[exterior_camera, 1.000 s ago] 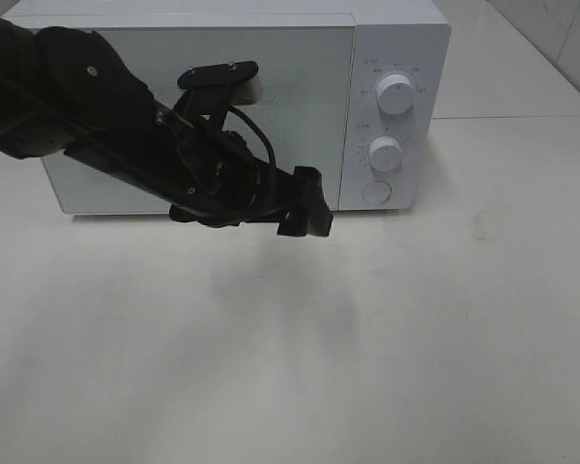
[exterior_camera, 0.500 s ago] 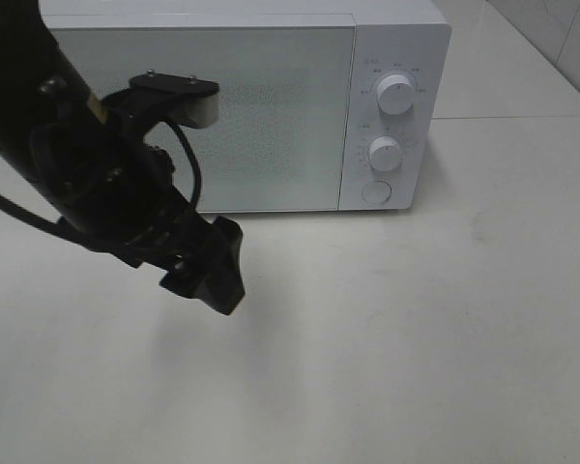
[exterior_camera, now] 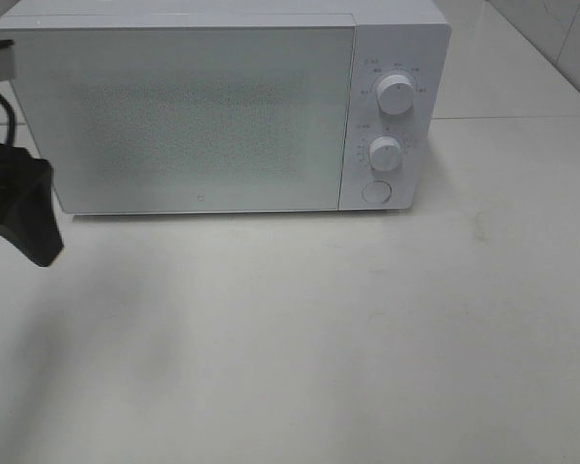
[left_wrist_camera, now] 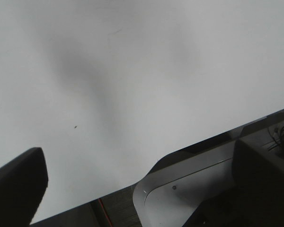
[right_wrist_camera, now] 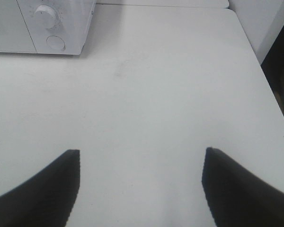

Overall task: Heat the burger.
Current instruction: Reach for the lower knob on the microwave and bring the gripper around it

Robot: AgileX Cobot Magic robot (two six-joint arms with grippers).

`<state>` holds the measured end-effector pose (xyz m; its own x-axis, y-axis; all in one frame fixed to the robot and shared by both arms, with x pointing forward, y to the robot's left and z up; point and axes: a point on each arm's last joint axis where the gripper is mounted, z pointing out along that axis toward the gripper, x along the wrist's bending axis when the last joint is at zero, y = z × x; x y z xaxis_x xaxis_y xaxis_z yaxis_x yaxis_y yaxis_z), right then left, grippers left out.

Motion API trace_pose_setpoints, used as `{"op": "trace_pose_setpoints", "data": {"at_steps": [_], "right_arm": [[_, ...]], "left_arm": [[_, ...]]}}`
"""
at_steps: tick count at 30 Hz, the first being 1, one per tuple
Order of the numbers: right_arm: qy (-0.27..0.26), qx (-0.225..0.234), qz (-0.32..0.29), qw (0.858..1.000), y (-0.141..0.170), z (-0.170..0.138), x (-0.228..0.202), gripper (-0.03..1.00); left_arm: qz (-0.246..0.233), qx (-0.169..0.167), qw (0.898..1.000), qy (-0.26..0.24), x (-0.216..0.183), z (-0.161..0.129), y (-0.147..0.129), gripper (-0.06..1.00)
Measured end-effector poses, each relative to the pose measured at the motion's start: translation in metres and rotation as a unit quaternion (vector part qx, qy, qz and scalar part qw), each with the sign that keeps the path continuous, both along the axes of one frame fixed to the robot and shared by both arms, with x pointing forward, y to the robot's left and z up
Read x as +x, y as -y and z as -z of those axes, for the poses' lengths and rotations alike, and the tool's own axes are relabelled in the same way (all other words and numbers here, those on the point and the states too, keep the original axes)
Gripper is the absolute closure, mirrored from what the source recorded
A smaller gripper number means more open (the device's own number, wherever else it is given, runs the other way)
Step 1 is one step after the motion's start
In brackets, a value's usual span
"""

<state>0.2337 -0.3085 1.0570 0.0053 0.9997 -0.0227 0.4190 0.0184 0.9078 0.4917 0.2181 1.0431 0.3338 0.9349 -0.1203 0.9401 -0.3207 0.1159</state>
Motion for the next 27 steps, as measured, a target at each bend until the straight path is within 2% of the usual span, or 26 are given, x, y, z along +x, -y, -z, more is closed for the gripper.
{"op": "trace_pose_setpoints", "data": {"at_steps": [1, 3, 4, 6, 7, 8, 10, 12, 18, 27], "right_arm": [[0.000, 0.000, 0.000, 1.000, 0.000, 0.000, 0.000, 0.25], [0.000, 0.000, 0.000, 1.000, 0.000, 0.000, 0.000, 0.25], [0.000, 0.000, 0.000, 1.000, 0.000, 0.000, 0.000, 0.25], [0.000, 0.000, 0.000, 1.000, 0.000, 0.000, 0.000, 0.25], [0.000, 0.000, 0.000, 1.000, 0.000, 0.000, 0.000, 0.25], [0.000, 0.000, 0.000, 1.000, 0.000, 0.000, 0.000, 0.25], [0.000, 0.000, 0.000, 1.000, 0.000, 0.000, 0.000, 0.25], [0.000, 0.000, 0.000, 1.000, 0.000, 0.000, 0.000, 0.25], [0.000, 0.000, 0.000, 1.000, 0.000, 0.000, 0.000, 0.25], [0.000, 0.000, 0.000, 1.000, 0.000, 0.000, 0.000, 0.25]], "left_arm": [[0.000, 0.000, 1.000, 0.000, 0.000, 0.000, 0.000, -0.03], [-0.042, 0.002, 0.999, 0.009, -0.002, -0.011, -0.025, -0.03], [-0.042, 0.002, 0.999, 0.009, -0.002, -0.011, -0.025, -0.03], [-0.076, 0.004, 0.997, 0.032, -0.008, -0.024, -0.046, -0.03], [-0.076, 0.004, 0.997, 0.032, -0.008, -0.024, -0.046, -0.03], [-0.098, 0.004, 0.994, 0.049, -0.013, -0.032, -0.058, -0.03], [-0.108, 0.004, 0.993, 0.055, -0.016, -0.035, -0.063, -0.03], [-0.138, 0.004, 0.988, 0.073, -0.031, -0.042, -0.077, -0.03], [-0.162, 0.009, 0.983, 0.083, -0.074, -0.036, -0.086, -0.03], [-0.162, 0.006, 0.979, 0.124, -0.131, -0.026, -0.083, -0.03]]}}
